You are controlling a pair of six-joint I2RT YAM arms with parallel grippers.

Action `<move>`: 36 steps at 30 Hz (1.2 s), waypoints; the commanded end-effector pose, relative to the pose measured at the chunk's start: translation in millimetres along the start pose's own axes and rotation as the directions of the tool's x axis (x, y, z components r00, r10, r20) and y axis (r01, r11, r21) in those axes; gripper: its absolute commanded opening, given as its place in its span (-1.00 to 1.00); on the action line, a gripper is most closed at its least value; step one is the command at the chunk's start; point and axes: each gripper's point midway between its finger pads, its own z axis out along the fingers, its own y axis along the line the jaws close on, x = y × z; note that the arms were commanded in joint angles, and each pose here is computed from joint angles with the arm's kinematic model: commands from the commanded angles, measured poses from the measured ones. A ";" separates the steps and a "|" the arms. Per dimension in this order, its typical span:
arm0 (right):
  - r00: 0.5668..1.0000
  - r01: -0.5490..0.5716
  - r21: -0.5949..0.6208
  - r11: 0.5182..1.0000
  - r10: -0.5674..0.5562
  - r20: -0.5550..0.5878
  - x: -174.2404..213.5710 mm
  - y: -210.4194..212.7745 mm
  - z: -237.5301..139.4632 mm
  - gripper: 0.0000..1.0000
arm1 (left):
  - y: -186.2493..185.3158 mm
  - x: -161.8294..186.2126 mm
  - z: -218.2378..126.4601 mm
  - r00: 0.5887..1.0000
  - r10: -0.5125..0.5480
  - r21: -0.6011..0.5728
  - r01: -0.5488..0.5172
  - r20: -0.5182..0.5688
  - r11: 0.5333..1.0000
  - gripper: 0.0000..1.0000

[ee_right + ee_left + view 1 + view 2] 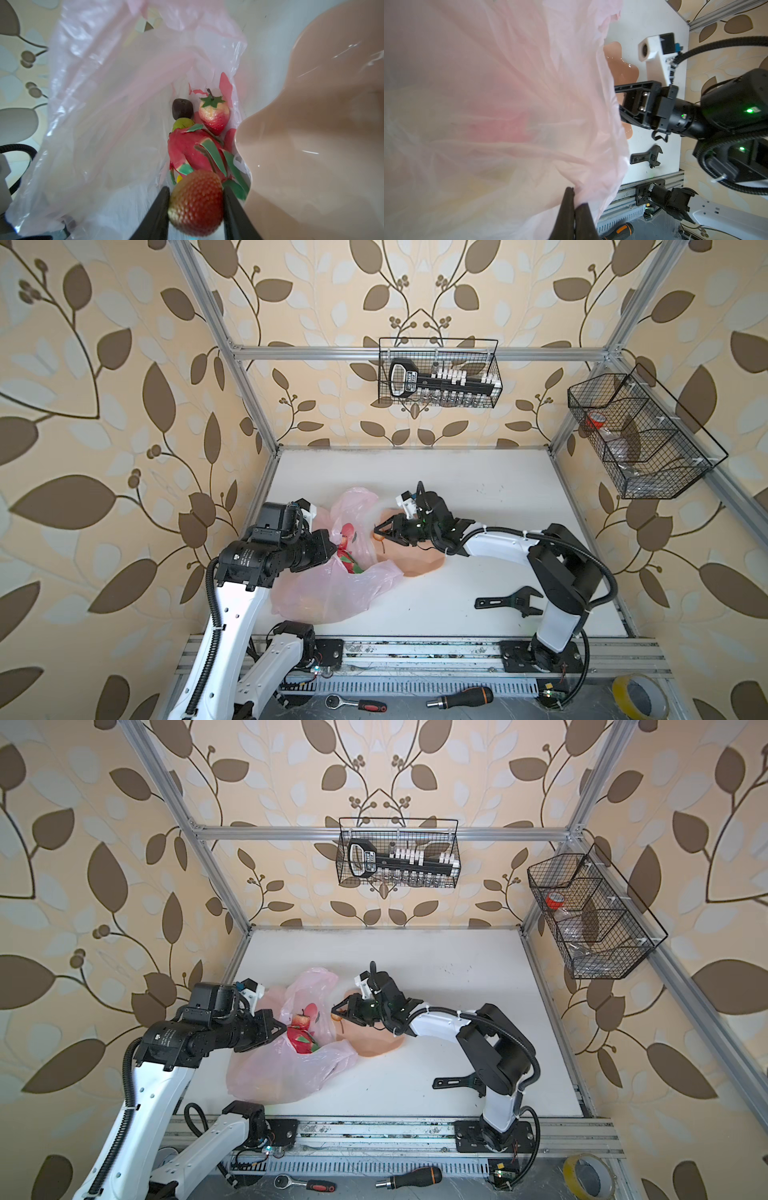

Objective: Place the fruits into the plastic bag
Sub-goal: 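Lift the lychee with the right gripper and carry it into the bag, then open the right gripper to drop the lychee into the bag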

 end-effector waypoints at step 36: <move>0.941 -0.044 -0.162 0.986 -0.014 -0.339 119.5 94.3 102.9 0.30 | -0.8 5.2 -5.8 1.000 0.014 0.008 -0.014 0.015 1.000 -1.00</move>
